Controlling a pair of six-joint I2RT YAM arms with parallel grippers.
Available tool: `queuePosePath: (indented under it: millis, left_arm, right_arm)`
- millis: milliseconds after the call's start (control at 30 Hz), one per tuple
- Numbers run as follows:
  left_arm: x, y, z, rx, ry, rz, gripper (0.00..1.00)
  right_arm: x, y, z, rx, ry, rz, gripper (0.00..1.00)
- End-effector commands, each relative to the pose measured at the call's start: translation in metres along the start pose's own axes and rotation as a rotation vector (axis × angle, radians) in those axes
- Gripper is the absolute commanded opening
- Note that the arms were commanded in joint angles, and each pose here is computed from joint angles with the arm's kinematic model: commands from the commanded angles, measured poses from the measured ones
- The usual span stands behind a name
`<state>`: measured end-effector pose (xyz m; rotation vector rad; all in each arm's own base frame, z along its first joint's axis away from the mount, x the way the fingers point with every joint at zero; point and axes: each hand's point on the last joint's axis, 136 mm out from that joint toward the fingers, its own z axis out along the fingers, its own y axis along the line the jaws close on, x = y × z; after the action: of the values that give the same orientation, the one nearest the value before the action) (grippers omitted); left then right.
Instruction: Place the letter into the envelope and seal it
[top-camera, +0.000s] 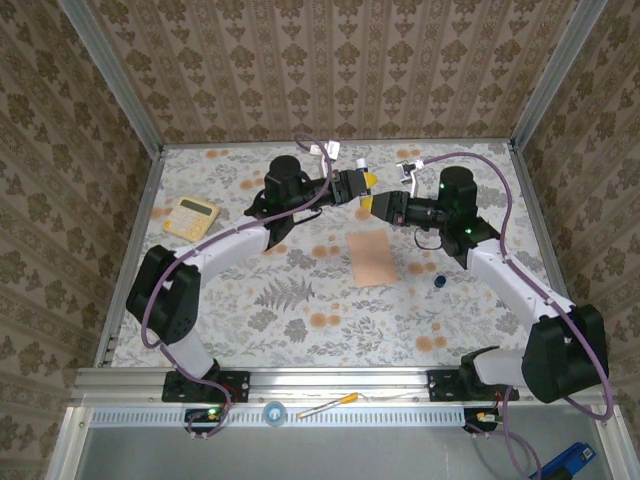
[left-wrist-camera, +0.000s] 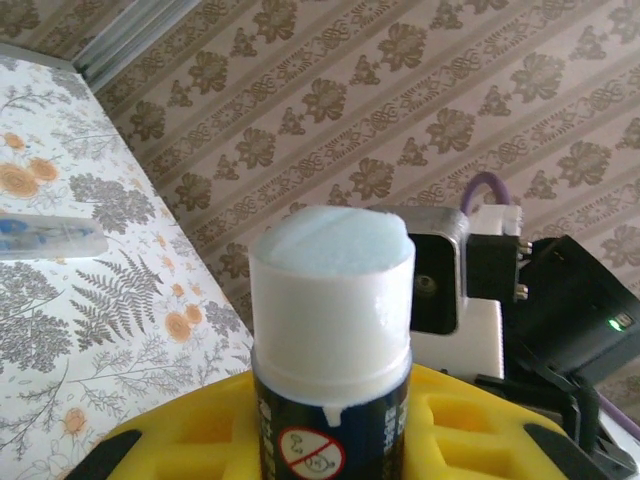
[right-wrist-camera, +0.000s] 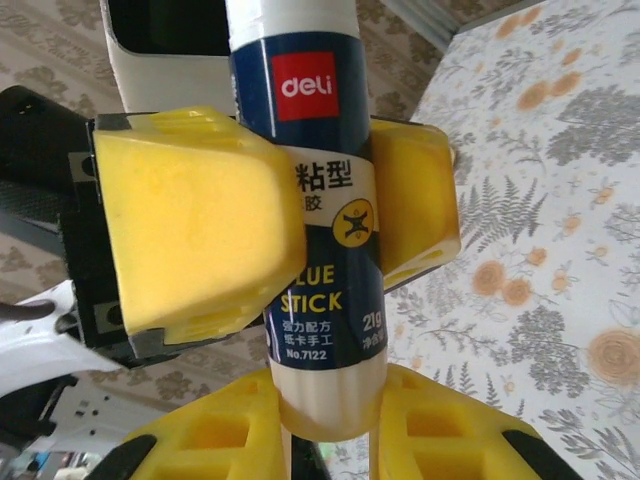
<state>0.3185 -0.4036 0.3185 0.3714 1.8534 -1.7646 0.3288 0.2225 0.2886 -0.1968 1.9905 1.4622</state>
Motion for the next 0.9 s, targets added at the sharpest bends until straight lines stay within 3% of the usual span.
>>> queuePosePath:
  millis: [0, 600, 867]
  left_arm:
    - [0.003, -0.03, 0.007, 0.025, 0.001, 0.048, 0.05]
    - [0.014, -0.025, 0.02, -0.13, -0.089, -0.03, 0.04]
    - [0.015, -0.022, 0.018, -0.131, -0.089, -0.04, 0.04]
  right_arm:
    - [-0.01, 0.007, -0.001, 0.089, -0.059, -0.07, 0.17]
    - [0.0, 0.019, 0.031, 0.399, -0.18, -0.302, 0.19]
    - [0.0, 0.021, 0.034, 0.417, -0.178, -0.319, 0.21]
